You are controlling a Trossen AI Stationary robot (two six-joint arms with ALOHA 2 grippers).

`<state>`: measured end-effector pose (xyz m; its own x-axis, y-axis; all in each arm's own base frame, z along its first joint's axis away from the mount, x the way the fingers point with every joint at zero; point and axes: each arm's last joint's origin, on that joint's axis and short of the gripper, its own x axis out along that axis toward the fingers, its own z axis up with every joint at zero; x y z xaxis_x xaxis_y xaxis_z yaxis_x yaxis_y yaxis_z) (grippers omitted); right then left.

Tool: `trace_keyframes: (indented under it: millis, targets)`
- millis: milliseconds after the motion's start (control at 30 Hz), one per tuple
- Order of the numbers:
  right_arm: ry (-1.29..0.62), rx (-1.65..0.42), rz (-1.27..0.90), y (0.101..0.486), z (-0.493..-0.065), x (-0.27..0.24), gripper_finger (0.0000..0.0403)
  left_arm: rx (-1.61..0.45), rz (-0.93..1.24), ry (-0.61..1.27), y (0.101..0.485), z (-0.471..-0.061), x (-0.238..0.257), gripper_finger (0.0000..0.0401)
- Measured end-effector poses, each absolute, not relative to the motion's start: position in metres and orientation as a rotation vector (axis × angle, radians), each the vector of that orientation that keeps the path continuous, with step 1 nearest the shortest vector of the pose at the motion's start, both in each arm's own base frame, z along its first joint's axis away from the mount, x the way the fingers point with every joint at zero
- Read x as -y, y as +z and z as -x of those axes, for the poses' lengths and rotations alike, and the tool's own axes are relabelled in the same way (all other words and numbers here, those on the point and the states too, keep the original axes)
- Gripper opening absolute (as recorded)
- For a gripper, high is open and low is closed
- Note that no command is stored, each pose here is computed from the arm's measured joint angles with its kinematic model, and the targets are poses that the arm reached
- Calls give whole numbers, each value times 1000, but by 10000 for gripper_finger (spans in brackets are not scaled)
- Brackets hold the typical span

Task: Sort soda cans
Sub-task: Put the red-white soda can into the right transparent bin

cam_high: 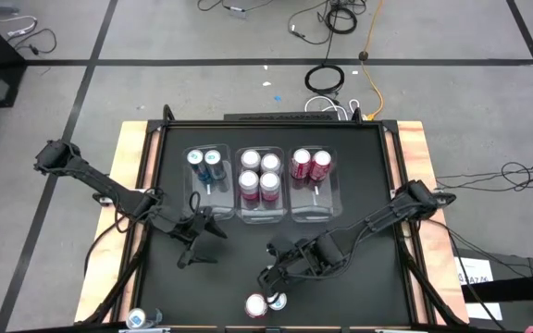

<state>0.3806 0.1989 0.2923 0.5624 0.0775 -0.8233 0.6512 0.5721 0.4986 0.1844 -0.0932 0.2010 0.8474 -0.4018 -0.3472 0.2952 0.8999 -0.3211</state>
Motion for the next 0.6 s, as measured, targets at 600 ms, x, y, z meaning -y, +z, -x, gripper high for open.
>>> trace_keyframes:
  millis: [600]
  targets:
    - [-352, -1007, -757, 280, -379, -204, 341, -435, 260, -370, 200, -184, 93, 390]
